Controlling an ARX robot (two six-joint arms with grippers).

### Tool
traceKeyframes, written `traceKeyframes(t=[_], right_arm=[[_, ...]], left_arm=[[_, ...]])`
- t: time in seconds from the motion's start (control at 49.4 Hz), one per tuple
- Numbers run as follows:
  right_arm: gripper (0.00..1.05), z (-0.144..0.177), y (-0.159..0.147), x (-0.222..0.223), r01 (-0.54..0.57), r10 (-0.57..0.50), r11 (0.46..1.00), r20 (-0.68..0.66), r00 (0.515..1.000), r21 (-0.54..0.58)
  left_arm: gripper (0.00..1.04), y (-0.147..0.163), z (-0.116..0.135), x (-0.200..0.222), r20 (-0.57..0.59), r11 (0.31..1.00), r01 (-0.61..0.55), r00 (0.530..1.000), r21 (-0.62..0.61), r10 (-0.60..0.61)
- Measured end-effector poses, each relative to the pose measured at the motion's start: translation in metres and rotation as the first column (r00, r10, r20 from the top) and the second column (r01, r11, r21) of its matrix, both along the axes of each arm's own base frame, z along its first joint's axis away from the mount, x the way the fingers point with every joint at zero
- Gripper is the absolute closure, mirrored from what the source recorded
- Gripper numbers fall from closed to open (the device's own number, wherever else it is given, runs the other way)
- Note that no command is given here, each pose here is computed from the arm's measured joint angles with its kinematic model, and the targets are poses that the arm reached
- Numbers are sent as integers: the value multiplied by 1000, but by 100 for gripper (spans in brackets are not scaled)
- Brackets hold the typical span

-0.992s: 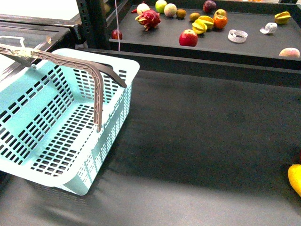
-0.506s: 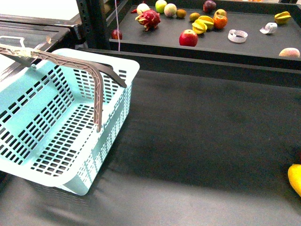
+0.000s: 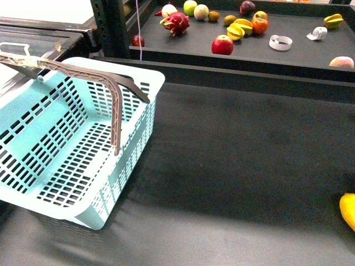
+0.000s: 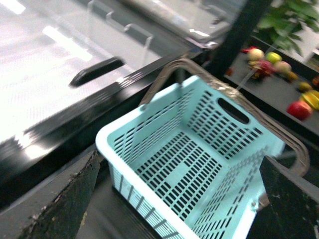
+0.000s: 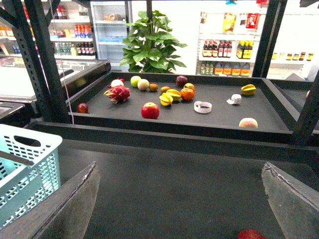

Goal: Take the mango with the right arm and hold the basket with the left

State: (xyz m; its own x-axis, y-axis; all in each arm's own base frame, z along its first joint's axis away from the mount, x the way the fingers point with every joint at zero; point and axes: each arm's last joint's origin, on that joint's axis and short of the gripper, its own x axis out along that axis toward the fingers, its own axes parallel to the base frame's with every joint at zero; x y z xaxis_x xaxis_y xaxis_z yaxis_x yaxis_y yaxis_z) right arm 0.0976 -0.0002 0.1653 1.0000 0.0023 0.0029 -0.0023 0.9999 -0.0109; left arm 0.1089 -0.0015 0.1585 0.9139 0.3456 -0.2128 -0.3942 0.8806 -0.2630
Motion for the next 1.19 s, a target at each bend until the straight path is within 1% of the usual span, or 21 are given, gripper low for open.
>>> traceKeyframes(t=[0.04,0.081,0.121,0.223,0.304,0.445,0.708,0.85,1.093,1.153,1.194], right_arm=[[8,0,0,0,-2,2,1000,0,1000,0],[8,0,0,0,-1,1,1000,0,1000,0],[8,0,0,0,-1,1,1000,0,1000,0],[8,0,0,0,-2,2,1000,0,1000,0],[8,0,0,0,-2,2,1000,0,1000,0],[8,0,0,0,-2,2,1000,0,1000,0],[8,0,0,0,-2,2,1000,0,1000,0],[8,0,0,0,-2,2,1000,0,1000,0],[8,0,0,0,-2,2,1000,0,1000,0],[8,0,0,0,-2,2,1000,0,1000,0],[8,0,0,0,-2,2,1000,0,1000,0]], left_arm=[[8,0,-4,6,-2,993,-75,997,-91,75],[8,0,-6,14,9,977,-110,994,-181,113],[8,0,-6,22,20,958,-118,992,-260,128],[8,-2,-4,48,38,911,-101,991,-400,127],[8,-3,-6,76,26,878,-96,992,-469,122],[8,-12,-14,122,-14,838,-67,997,-542,71],[8,-45,-32,210,-63,789,-3,997,-614,-45],[8,-53,-39,245,-67,770,-5,997,-638,-49],[8,-66,-50,279,-61,740,1,997,-673,-56],[15,-70,-52,283,-60,735,4,996,-678,-61],[22,-72,-54,286,-61,731,5,996,-682,-64]])
